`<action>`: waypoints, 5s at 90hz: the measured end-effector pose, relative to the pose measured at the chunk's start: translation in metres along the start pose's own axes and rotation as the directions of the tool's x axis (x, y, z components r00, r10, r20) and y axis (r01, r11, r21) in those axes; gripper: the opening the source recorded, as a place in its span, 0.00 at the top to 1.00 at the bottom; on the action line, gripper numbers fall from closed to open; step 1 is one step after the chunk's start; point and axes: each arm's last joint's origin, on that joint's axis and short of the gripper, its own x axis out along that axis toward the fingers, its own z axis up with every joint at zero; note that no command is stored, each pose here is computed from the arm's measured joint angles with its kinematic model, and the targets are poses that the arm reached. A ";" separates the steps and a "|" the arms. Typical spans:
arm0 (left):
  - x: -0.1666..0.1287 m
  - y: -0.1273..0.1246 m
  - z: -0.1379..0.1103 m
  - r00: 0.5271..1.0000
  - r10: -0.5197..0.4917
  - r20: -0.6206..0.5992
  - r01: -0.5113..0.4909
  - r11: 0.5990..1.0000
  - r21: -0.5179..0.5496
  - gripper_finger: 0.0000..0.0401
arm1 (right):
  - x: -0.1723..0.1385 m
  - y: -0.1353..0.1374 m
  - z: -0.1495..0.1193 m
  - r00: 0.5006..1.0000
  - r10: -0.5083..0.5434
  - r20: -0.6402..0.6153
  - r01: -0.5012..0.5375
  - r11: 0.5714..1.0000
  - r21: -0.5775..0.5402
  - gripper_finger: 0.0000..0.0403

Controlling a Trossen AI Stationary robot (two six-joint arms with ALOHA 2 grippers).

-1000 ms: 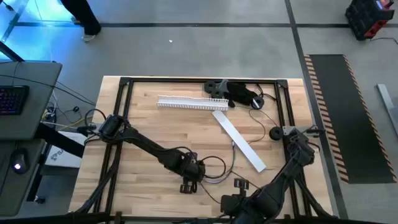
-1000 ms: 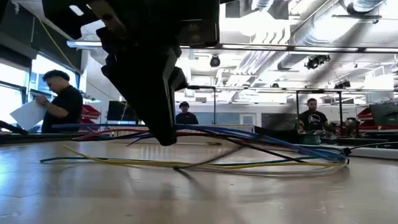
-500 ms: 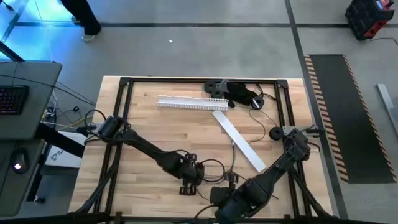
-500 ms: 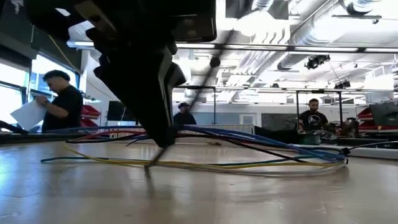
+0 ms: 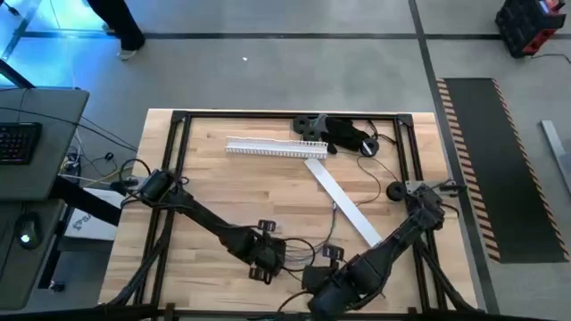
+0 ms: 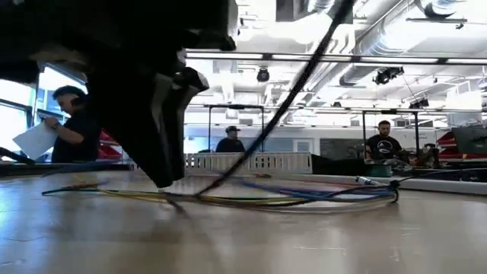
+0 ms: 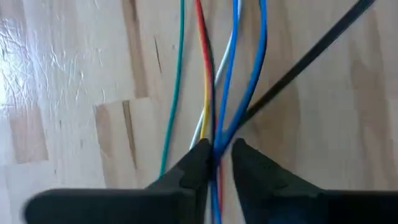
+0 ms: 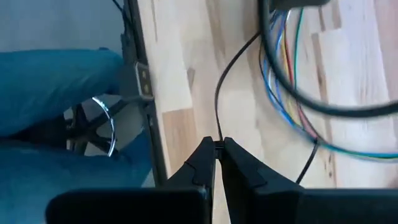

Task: Ziptie cables
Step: Wrap the wire cables with the black zip tie

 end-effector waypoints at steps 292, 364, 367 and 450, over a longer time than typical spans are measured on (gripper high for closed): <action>0.022 0.023 -0.018 0.981 -0.159 -0.115 0.144 0.982 -0.124 0.98 | -0.012 0.022 -0.043 0.984 -0.147 0.100 0.158 0.982 -0.108 1.00; -0.022 -0.033 0.019 0.926 -0.366 0.098 0.357 0.929 0.092 1.00 | 0.038 0.032 -0.022 0.985 -0.127 0.121 0.138 0.986 -0.094 1.00; -0.021 -0.032 0.019 0.934 -0.344 0.098 0.336 0.938 0.089 1.00 | 0.043 0.031 -0.020 0.984 -0.136 0.116 0.147 0.985 -0.087 1.00; 0.005 -0.006 -0.045 0.956 0.227 -0.185 -0.249 0.963 -0.105 0.89 | 0.130 -0.007 0.011 0.931 -0.364 -0.008 0.364 0.931 0.034 1.00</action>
